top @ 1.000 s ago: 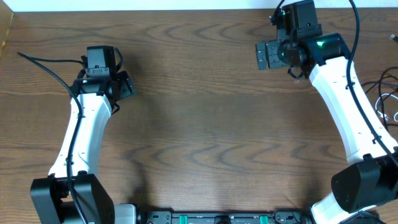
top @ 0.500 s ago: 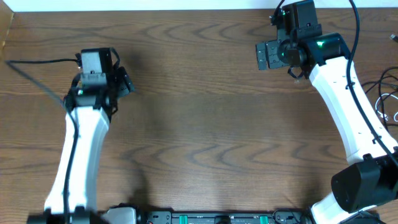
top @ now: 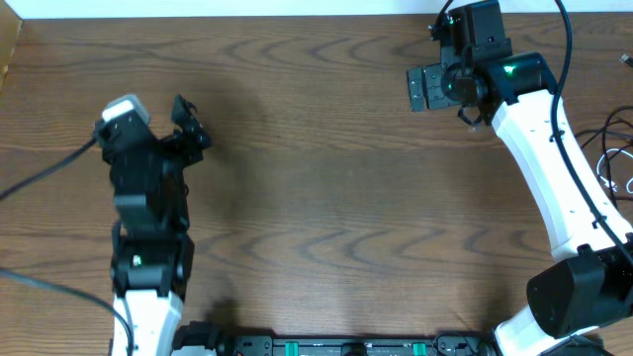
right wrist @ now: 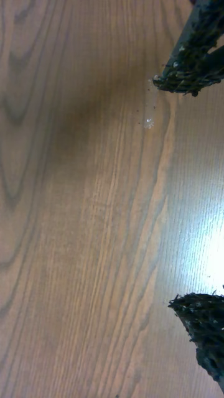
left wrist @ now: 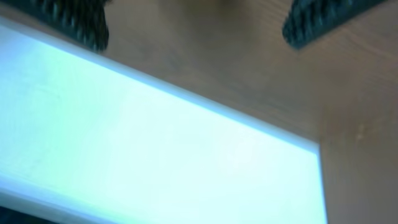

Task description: Untangle cables

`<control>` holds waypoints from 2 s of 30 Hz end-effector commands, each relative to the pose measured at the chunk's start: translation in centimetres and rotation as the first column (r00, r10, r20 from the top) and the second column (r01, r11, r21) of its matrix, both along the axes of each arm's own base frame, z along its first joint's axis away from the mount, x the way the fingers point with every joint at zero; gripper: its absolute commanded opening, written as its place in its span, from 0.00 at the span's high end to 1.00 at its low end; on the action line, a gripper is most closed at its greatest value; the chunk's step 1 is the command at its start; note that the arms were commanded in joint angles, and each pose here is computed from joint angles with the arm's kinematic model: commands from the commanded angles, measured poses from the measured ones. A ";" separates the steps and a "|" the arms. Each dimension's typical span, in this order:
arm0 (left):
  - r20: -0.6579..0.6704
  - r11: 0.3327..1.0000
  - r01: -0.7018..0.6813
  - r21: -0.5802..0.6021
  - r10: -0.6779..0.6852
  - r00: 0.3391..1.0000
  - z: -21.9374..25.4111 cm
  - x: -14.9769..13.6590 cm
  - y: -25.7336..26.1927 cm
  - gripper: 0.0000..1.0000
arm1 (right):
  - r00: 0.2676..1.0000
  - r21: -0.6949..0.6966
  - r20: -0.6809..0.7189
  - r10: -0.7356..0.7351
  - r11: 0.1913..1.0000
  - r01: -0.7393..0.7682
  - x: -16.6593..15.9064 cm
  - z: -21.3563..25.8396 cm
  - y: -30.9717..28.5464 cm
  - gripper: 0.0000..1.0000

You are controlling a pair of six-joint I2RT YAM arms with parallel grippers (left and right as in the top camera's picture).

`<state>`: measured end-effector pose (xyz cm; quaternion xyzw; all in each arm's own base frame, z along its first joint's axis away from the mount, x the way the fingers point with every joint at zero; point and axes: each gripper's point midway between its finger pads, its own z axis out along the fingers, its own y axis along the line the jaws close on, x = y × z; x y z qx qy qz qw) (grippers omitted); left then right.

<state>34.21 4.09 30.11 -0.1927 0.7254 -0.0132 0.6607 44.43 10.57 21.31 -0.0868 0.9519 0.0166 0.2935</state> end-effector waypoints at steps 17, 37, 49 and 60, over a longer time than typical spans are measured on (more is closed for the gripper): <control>0.348 0.988 0.098 0.119 -0.134 0.928 -4.0 -8.5 -2.2 0.10 | 1.000 -0.005 0.029 -0.003 1.000 0.003 -0.1 1.2 -0.2 0.01; 0.081 0.976 0.125 0.178 -0.141 0.987 -12.8 -9.7 -2.1 0.10 | 1.000 -0.005 0.030 -0.003 1.000 0.003 -0.1 1.2 -0.2 0.01; -0.091 0.949 0.211 0.232 -0.195 0.977 -16.5 -9.9 -2.9 0.09 | 1.000 -0.005 0.029 -0.003 1.000 0.003 -0.1 1.2 -0.2 0.01; -0.091 0.951 0.210 0.225 -0.195 0.977 -16.5 -9.9 -2.9 0.09 | 1.000 -0.005 0.030 -0.003 1.000 0.003 -0.1 1.2 -0.2 0.01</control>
